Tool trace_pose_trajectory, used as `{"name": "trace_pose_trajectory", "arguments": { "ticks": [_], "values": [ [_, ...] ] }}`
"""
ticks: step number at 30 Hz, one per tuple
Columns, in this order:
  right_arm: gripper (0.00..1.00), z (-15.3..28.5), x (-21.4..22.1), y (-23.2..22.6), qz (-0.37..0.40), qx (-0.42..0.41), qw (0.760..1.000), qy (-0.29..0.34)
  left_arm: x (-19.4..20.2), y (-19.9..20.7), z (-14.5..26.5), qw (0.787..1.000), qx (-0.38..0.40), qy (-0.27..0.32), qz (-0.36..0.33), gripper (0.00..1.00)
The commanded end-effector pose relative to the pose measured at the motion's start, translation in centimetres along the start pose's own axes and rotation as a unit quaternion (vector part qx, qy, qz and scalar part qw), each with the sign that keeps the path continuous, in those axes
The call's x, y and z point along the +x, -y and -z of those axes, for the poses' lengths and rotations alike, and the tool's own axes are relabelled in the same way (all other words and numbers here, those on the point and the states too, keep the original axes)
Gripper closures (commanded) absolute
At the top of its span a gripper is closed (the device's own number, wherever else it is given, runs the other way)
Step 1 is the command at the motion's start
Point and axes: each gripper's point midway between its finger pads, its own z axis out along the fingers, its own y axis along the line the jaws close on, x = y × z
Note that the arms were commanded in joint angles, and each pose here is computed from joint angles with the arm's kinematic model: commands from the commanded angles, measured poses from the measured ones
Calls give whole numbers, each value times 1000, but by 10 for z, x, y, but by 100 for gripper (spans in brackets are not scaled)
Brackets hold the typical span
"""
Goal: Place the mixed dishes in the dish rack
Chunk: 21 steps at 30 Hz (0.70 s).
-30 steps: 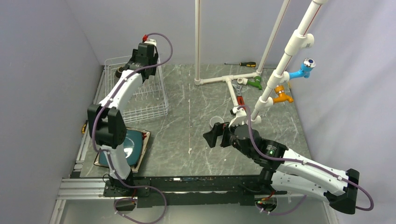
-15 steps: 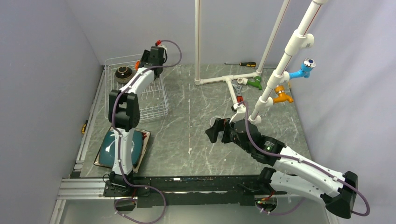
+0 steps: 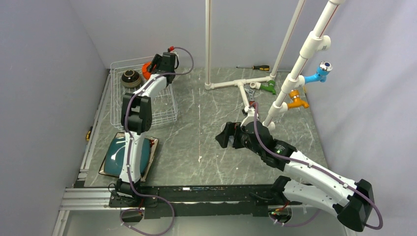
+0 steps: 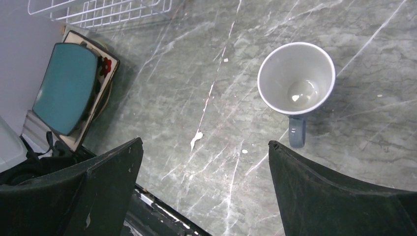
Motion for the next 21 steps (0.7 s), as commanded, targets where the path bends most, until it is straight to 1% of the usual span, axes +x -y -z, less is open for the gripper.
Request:
{"name": "trace_pose_trajectory", "arguments": {
  "ticks": [1,2,3,4,5,6,7,8,9,17,19,21],
  "values": [
    [1,-4,-6,-11,-15,-26,1000,6,-27,-2,2,999,-27,35,2,100],
    [1,-5,-6,-11,-14,-26,1000,4,-26,1,2,999,-24,34,1,100],
    [1,-5,-6,-11,-13,-26,1000,4,-26,3,2,999,-19,35,1,96],
    [1,-5,-7,-11,-13,-26,1000,4,-26,5,3,999,-14,37,1,89],
    [1,-5,-7,-12,-13,-26,1000,4,-27,9,4,999,-6,40,-2,81],
    [1,-5,-8,-12,-13,-26,1000,5,-27,12,6,999,2,42,-4,70],
    [1,-5,-8,-12,-13,-27,1000,6,-28,15,7,999,7,46,-5,56],
    [1,-5,-8,-13,-14,-28,999,6,-29,16,8,999,9,48,-6,45],
    [1,-5,-8,-13,-14,-28,999,6,-30,17,9,999,8,48,-8,39],
    [1,-3,-8,-13,-17,-29,999,5,-32,22,14,998,23,50,-15,13],
    [1,-3,-8,-13,-17,-29,999,6,-30,23,14,999,24,46,-13,3],
    [1,-2,-10,-13,-17,-29,999,8,-27,24,15,999,31,43,-12,1]
  ]
}}
